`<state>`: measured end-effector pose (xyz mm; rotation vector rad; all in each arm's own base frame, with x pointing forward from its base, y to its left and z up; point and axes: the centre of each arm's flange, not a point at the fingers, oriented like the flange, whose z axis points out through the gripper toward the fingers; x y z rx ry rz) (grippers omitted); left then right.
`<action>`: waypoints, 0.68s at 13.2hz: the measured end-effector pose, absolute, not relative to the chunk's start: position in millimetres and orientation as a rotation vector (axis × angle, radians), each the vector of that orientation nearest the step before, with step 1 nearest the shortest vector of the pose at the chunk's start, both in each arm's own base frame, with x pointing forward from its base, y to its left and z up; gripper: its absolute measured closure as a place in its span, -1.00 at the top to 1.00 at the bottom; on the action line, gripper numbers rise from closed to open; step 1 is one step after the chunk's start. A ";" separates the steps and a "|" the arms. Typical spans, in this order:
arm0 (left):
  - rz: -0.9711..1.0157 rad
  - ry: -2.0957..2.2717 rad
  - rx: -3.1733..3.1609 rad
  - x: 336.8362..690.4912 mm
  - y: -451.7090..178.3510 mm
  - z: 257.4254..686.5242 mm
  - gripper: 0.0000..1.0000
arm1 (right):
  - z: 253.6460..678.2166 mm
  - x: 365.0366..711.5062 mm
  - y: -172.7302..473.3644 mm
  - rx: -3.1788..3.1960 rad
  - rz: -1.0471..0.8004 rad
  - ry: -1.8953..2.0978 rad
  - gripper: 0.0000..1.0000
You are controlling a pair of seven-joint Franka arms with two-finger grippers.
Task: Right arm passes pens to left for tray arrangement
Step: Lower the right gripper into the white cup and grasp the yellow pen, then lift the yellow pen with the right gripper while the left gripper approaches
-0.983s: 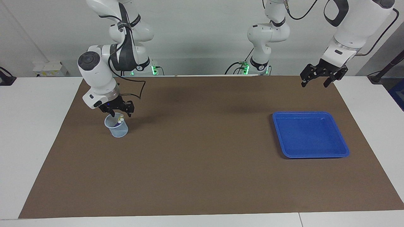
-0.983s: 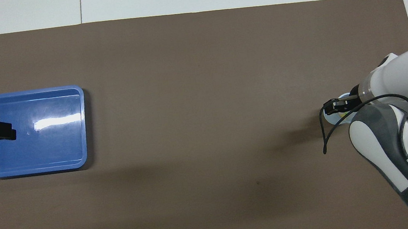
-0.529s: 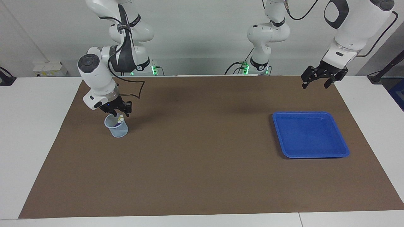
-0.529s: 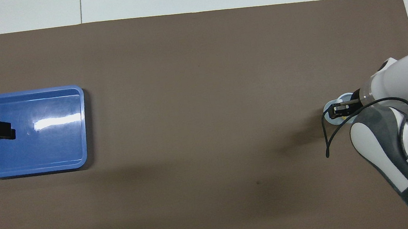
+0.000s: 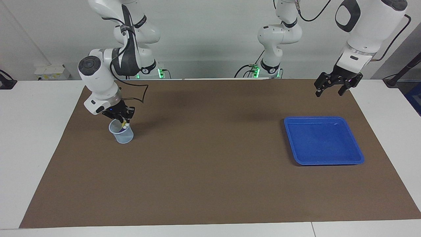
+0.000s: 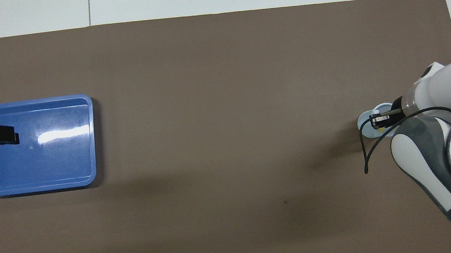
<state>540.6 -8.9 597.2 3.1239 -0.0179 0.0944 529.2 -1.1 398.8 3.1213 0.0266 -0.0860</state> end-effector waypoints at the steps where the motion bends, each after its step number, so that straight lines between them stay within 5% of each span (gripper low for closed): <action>1: 0.092 -0.019 3.123 540.3 -9.6 596.6 1.00 | 402.6 528.8 -1.1 3.122 -0.075 0.028 -0.59; 5: 0.087 -0.028 3.123 538.2 -13.6 596.0 1.00 | 408.7 527.1 -1.8 3.120 -0.108 0.082 -0.60; 9: 0.065 -0.032 3.123 534.6 -16.8 591.9 1.00 | 476.8 534.2 -6.8 3.070 -0.129 0.196 -0.61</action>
